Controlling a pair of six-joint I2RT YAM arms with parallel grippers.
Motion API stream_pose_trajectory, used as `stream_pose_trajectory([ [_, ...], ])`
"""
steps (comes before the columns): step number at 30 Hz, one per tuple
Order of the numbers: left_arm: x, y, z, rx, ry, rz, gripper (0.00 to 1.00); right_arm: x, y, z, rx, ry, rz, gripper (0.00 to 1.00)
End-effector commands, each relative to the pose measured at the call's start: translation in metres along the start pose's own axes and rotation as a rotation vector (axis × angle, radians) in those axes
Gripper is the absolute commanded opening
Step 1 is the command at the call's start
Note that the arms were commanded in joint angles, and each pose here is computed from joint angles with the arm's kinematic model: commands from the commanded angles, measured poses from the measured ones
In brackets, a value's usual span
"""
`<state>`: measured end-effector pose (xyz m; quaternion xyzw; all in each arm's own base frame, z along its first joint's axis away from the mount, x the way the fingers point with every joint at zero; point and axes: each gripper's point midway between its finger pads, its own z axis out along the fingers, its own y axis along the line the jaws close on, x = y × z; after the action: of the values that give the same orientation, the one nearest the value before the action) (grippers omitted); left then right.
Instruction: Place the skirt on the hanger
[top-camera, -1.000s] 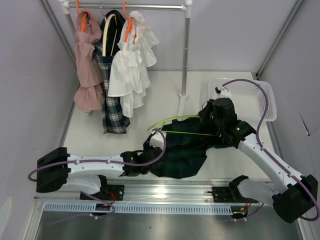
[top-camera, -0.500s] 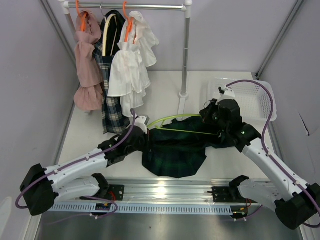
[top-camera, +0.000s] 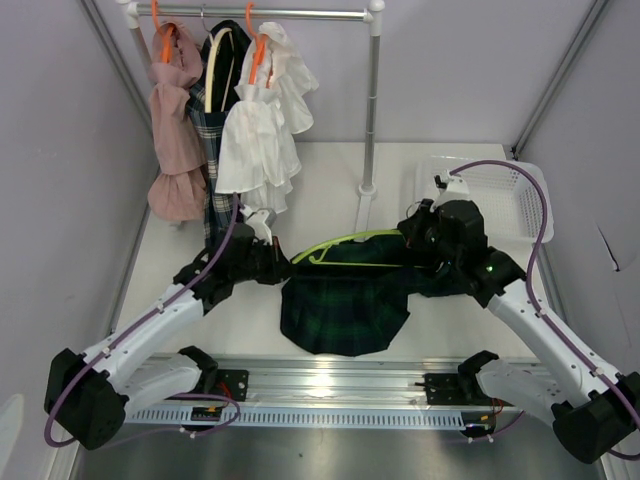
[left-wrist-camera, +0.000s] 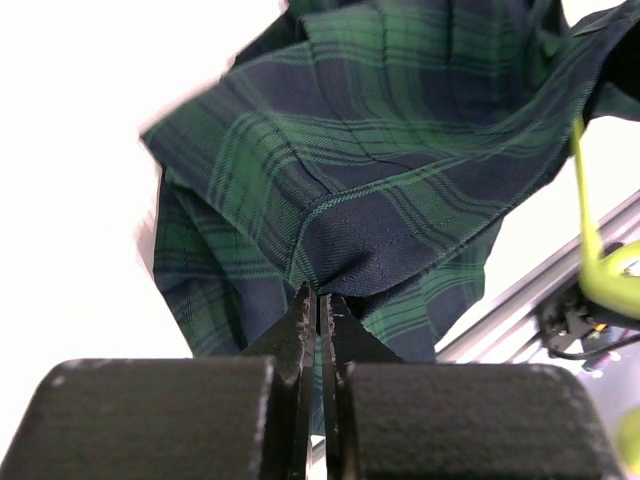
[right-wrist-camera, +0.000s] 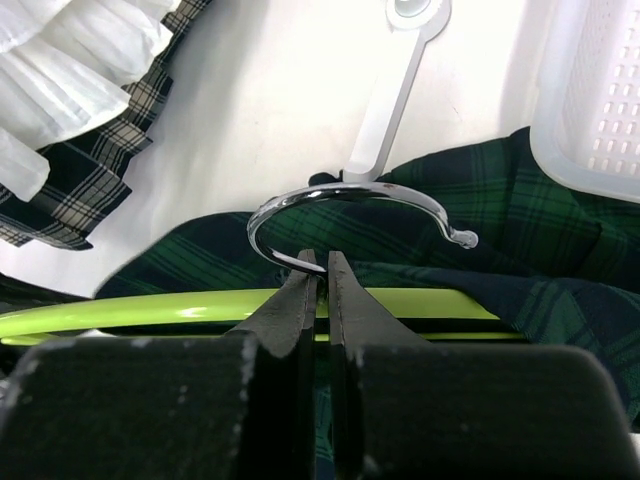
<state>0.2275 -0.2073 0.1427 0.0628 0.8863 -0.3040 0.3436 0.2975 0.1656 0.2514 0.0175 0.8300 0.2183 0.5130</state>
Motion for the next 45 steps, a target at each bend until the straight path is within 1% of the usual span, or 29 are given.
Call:
stream_pose_trajectory([
  [1,-0.025,-0.008,-0.017,0.037,-0.026,0.030,0.00,-0.013,-0.010,-0.005,0.038,-0.055,-0.107,0.00],
  [5,-0.036,-0.009,-0.021,0.036,-0.035,0.028,0.00,-0.009,-0.008,-0.004,0.039,-0.046,-0.131,0.00],
  [13,-0.050,-0.026,-0.037,0.081,-0.053,0.053,0.00,-0.008,-0.008,0.002,0.135,-0.063,-0.208,0.00],
  [19,-0.047,-0.026,-0.043,0.078,-0.039,0.081,0.00,-0.016,-0.010,0.008,0.168,-0.090,-0.206,0.00],
  [26,-0.034,-0.020,-0.049,0.067,-0.015,0.093,0.00,-0.030,-0.011,0.011,0.195,-0.120,-0.208,0.00],
  [32,-0.036,-0.022,-0.056,0.065,-0.019,0.108,0.00,-0.032,-0.019,0.013,0.216,-0.131,-0.212,0.00],
  [34,-0.037,-0.018,-0.057,0.042,-0.025,0.109,0.00,-0.033,-0.020,0.013,0.214,-0.138,-0.214,0.00],
  [45,-0.046,-0.016,-0.055,0.010,-0.007,0.102,0.00,-0.014,-0.033,0.008,0.221,-0.143,-0.226,0.00],
])
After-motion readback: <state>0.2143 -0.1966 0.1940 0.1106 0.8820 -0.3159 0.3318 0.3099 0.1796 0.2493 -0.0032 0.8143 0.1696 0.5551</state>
